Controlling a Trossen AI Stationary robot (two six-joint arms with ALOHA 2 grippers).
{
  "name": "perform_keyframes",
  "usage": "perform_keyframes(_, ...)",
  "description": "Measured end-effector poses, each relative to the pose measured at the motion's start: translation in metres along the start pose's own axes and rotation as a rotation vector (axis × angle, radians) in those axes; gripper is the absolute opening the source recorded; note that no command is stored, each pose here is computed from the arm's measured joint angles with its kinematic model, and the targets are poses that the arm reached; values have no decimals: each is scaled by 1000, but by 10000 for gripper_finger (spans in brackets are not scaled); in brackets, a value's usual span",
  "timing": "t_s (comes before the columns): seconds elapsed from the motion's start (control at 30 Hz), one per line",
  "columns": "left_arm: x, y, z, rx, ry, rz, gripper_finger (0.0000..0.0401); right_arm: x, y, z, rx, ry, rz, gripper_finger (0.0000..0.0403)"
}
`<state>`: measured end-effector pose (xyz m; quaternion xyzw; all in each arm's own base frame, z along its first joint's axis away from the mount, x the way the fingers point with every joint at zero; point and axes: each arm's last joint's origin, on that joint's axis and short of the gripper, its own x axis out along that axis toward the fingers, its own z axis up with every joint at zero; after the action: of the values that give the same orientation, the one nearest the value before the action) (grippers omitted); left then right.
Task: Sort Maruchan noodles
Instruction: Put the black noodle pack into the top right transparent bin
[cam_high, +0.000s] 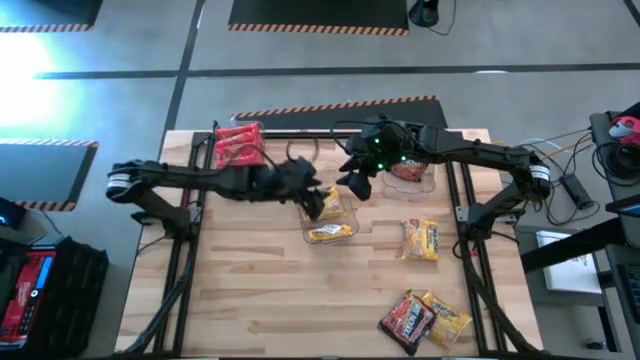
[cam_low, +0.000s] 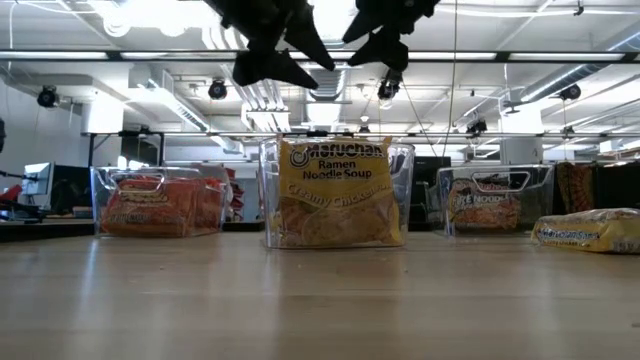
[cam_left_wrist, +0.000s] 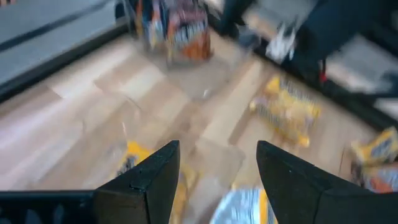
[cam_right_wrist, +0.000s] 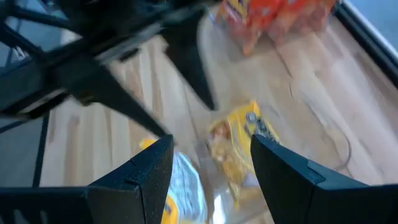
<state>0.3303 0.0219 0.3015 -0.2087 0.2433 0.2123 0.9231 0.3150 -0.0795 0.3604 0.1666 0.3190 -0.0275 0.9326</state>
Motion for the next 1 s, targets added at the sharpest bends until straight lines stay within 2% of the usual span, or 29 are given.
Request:
perform_keyframes(0.17, -3, -27, -5, 65, 55, 38, 196, 0, 0, -8, 43, 87, 16, 203)
perform_keyframes(0.33, -14, -34, -6, 68, 35, 31, 196, -5, 5, -11, 148, 143, 183, 203)
perform_keyframes(0.43, -18, -39, -16, 64, 56, 14, 196, -16, 13, -14, 193, 167, 229, 203)
perform_keyframes(0.67, -21, -59, -50, 61, 80, -67, 196, -39, 45, -29, 311, 183, 157, 203)
perform_keyframes(1.0, -21, -80, -75, 84, 46, -179, 196, -35, 113, -76, 513, 348, 43, 203)
